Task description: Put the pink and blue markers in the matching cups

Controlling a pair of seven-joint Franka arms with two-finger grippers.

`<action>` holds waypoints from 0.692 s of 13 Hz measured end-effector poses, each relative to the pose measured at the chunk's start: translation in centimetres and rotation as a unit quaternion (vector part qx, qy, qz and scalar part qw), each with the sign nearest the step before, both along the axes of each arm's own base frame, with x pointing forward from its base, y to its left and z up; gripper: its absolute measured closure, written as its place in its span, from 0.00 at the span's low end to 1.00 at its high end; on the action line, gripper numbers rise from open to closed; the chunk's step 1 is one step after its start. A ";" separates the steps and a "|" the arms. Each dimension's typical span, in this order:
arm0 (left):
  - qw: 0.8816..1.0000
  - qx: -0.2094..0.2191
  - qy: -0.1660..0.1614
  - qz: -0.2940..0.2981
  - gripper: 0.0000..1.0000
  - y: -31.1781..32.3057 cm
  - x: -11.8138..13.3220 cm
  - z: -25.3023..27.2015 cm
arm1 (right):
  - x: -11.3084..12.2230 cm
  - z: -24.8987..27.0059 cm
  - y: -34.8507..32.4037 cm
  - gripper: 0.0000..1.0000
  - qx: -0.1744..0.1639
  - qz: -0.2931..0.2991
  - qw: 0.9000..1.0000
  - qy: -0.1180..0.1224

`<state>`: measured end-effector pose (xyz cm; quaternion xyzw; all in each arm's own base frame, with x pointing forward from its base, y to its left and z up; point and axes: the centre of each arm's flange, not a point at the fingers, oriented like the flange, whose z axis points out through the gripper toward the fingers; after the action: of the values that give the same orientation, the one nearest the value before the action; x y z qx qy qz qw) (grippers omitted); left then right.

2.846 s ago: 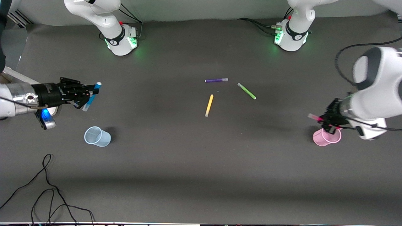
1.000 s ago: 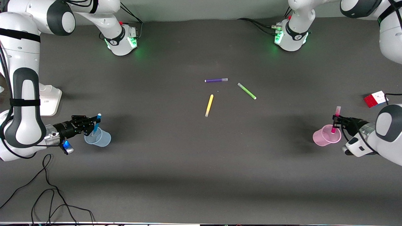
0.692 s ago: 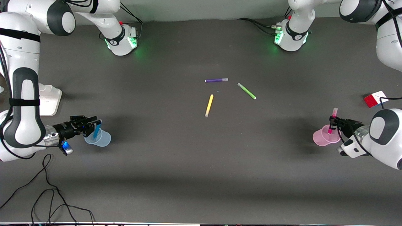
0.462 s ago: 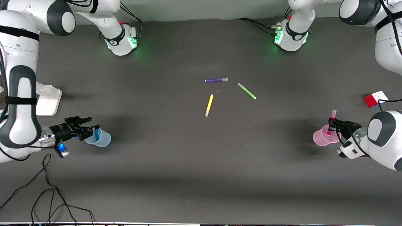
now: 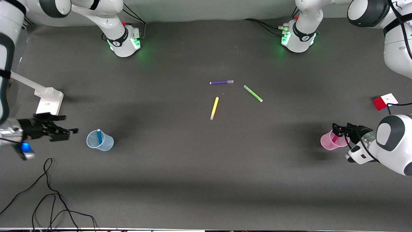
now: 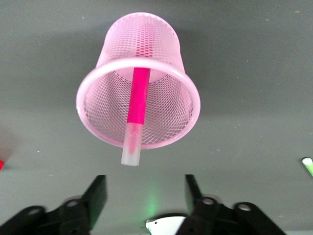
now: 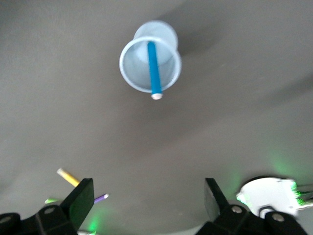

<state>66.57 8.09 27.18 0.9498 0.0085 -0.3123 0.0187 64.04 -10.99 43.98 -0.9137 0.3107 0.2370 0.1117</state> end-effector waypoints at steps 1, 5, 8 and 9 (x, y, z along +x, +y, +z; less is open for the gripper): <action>1.000 0.001 -0.005 0.000 0.08 0.1 0.2 0.6 | -0.6 1.9 -0.4 0.00 -0.007 0.024 1.000 -0.020; 0.998 0.014 -0.063 -0.003 0.00 0.5 0.5 8.9 | -3.4 8.3 -2.0 0.00 -0.049 0.085 0.989 -0.106; 0.993 0.026 -0.115 -0.007 0.00 -0.4 -0.6 17.0 | -6.6 11.9 3.1 0.00 -0.106 0.132 0.971 -0.171; 0.992 0.030 -0.126 -0.009 0.00 -0.7 -1.3 19.1 | -7.5 12.7 5.7 0.00 -0.115 0.141 0.966 -0.183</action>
<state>65.28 7.39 46.26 0.9817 0.0069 -0.1901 -0.0117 56.56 -5.29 56.68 -0.9828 0.1782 0.0416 0.0264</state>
